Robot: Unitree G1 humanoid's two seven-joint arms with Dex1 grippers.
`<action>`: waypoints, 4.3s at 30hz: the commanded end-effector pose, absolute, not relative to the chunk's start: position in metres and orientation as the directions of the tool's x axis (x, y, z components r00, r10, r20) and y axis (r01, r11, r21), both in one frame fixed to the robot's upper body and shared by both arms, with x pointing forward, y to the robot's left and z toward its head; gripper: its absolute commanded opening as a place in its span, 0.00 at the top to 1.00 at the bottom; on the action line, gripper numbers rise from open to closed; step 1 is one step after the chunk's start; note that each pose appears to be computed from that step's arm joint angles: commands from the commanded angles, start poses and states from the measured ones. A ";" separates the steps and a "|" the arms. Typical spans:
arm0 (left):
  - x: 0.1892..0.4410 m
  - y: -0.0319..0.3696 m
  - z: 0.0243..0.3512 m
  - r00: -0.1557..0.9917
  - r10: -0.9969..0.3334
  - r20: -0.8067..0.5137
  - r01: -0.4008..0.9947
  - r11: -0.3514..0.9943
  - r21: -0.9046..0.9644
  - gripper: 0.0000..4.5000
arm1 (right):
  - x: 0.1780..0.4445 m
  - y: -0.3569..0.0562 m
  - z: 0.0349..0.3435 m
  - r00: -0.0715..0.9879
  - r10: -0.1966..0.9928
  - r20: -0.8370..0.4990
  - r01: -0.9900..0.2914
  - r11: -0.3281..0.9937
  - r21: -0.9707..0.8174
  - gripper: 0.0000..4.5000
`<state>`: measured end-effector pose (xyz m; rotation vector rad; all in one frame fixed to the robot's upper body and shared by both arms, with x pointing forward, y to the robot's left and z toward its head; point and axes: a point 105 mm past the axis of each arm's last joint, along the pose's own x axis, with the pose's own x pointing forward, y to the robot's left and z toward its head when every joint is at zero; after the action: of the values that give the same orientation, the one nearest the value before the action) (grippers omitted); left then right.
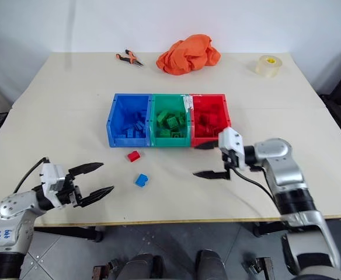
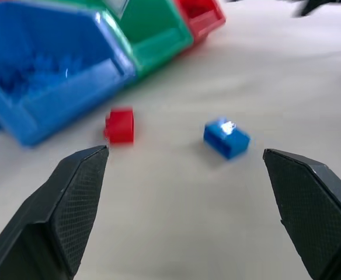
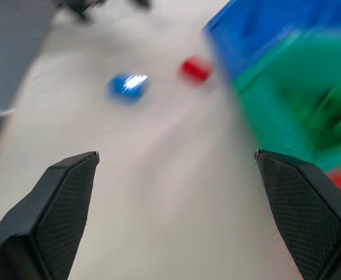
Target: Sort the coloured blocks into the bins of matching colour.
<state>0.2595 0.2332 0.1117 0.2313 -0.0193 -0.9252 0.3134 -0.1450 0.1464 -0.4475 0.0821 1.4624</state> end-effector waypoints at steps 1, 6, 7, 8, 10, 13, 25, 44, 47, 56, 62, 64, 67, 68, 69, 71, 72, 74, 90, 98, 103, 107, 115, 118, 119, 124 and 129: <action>0.242 0.253 0.124 0.641 -0.764 -0.081 0.755 0.606 0.251 0.00 | 0.302 -0.167 0.155 0.088 0.931 -0.354 -0.964 -0.010 -0.265 0.01; 0.222 0.267 0.123 0.674 -0.728 -0.126 0.730 0.632 0.260 0.00 | 0.303 -0.181 0.155 0.101 0.916 -0.389 -0.967 0.000 -0.253 0.01; 0.220 0.266 0.124 0.675 -0.727 -0.127 0.730 0.632 0.262 0.00 | 0.305 -0.180 0.157 0.104 0.918 -0.382 -0.967 0.002 -0.257 0.01; 0.220 0.263 0.124 0.673 -0.728 -0.127 0.731 0.629 0.264 0.00 | 0.307 -0.178 0.159 0.104 0.921 -0.375 -0.965 0.002 -0.261 0.01; 0.220 0.252 0.125 0.663 -0.737 -0.126 0.738 0.618 0.272 0.00 | 0.309 -0.172 0.163 0.092 0.932 -0.350 -0.964 -0.005 -0.266 0.01; 0.229 0.218 0.122 0.645 -0.752 -0.136 0.756 0.603 0.256 0.00 | 0.309 -0.168 0.164 0.074 0.940 -0.332 -0.961 -0.022 -0.277 0.01; 0.274 0.149 0.084 0.652 -0.699 -0.293 0.756 0.625 0.194 0.00 | 0.315 -0.162 0.170 0.112 0.945 -0.308 -0.953 0.014 -0.304 0.01; 0.302 0.121 0.068 0.618 -0.705 -0.349 0.785 0.582 0.215 0.61 | 0.308 -0.167 0.168 0.194 0.940 -0.280 -0.944 0.100 -0.316 0.00; 0.316 0.128 0.085 0.685 -0.679 -0.266 0.729 0.637 0.251 0.68 | 0.310 -0.168 0.168 0.210 0.937 -0.279 -0.941 0.116 -0.318 0.00; 0.359 0.123 0.177 0.729 -0.672 0.130 0.597 0.717 0.360 0.68 | 0.313 -0.168 0.167 0.236 0.935 -0.266 -0.935 0.144 -0.324 0.00; 0.402 0.122 0.180 0.801 -0.577 0.158 0.493 0.787 0.371 0.68 | 0.315 -0.166 0.165 0.240 0.937 -0.255 -0.934 0.151 -0.323 0.00; 0.411 0.119 0.179 0.813 -0.558 0.168 0.480 0.804 0.350 0.52 | 0.315 -0.165 0.165 0.240 0.938 -0.251 -0.934 0.153 -0.323 0.00; 0.416 0.115 0.178 0.812 -0.558 0.172 0.475 0.802 0.361 0.32 | 0.315 -0.163 0.165 0.241 0.939 -0.245 -0.934 0.155 -0.323 0.00; 0.416 0.113 0.180 0.804 -0.567 0.179 0.477 0.795 0.375 0.25 | 0.315 -0.163 0.165 0.241 0.939 -0.244 -0.933 0.156 -0.323 0.00; 0.413 0.110 0.181 0.786 -0.592 0.180 0.491 0.774 0.400 0.18 | 0.315 -0.163 0.165 0.243 0.939 -0.244 -0.933 0.157 -0.323 0.00; 0.404 0.107 0.179 0.751 -0.642 0.158 0.538 0.732 0.419 0.04 | 0.315 -0.164 0.164 0.245 0.939 -0.243 -0.933 0.160 -0.322 0.00; 0.397 0.108 0.177 0.734 -0.663 0.148 0.558 0.713 0.426 0.01 | 0.315 -0.164 0.164 0.247 0.938 -0.242 -0.933 0.162 -0.321 0.00; 0.381 0.112 0.178 0.695 -0.704 0.146 0.599 0.680 0.424 0.01 | 0.314 -0.164 0.164 0.247 0.938 -0.242 -0.933 0.163 -0.320 0.00; 0.256 0.240 0.123 0.645 -0.718 -0.261 0.764 0.603 0.229 0.01 | 0.320 -0.159 0.163 0.210 0.948 -0.238 -0.942 0.131 -0.309 0.00; 0.267 0.224 0.127 0.648 -0.725 -0.233 0.760 0.596 0.260 0.01 | 0.322 -0.159 0.164 0.205 0.950 -0.235 -0.941 0.126 -0.313 0.00; 0.292 0.196 0.116 0.673 -0.700 -0.239 0.737 0.610 0.291 0.01 | 0.321 -0.161 0.163 0.212 0.949 -0.235 -0.940 0.132 -0.315 0.00; 0.313 0.179 0.102 0.711 -0.656 -0.253 0.702 0.649 0.293 0.01 | 0.321 -0.162 0.162 0.219 0.947 -0.236 -0.939 0.139 -0.315 0.00; 0.338 0.141 0.093 0.676 -0.710 -0.197 0.734 0.624 0.270 0.01 | 0.316 -0.166 0.162 0.234 0.943 -0.237 -0.936 0.153 -0.316 0.00; 0.345 0.135 0.090 0.675 -0.712 -0.194 0.735 0.622 0.271 0.01 | 0.314 -0.167 0.162 0.238 0.942 -0.238 -0.936 0.156 -0.317 0.00; 0.347 0.134 0.090 0.677 -0.710 -0.195 0.733 0.623 0.274 0.01 | 0.314 -0.168 0.163 0.239 0.941 -0.239 -0.935 0.157 -0.317 0.00; 0.352 0.133 0.094 0.693 -0.694 -0.193 0.718 0.641 0.273 0.01 | 0.312 -0.170 0.165 0.254 0.937 -0.240 -0.932 0.171 -0.321 0.00; 0.348 0.129 0.092 0.669 -0.714 -0.205 0.740 0.618 0.264 0.01 | 0.311 -0.171 0.164 0.259 0.935 -0.243 -0.932 0.176 -0.316 0.00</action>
<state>0.3508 0.1309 0.0947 0.3190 0.0722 -0.8254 0.3119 -0.1658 0.1505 -0.4243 0.0390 1.3451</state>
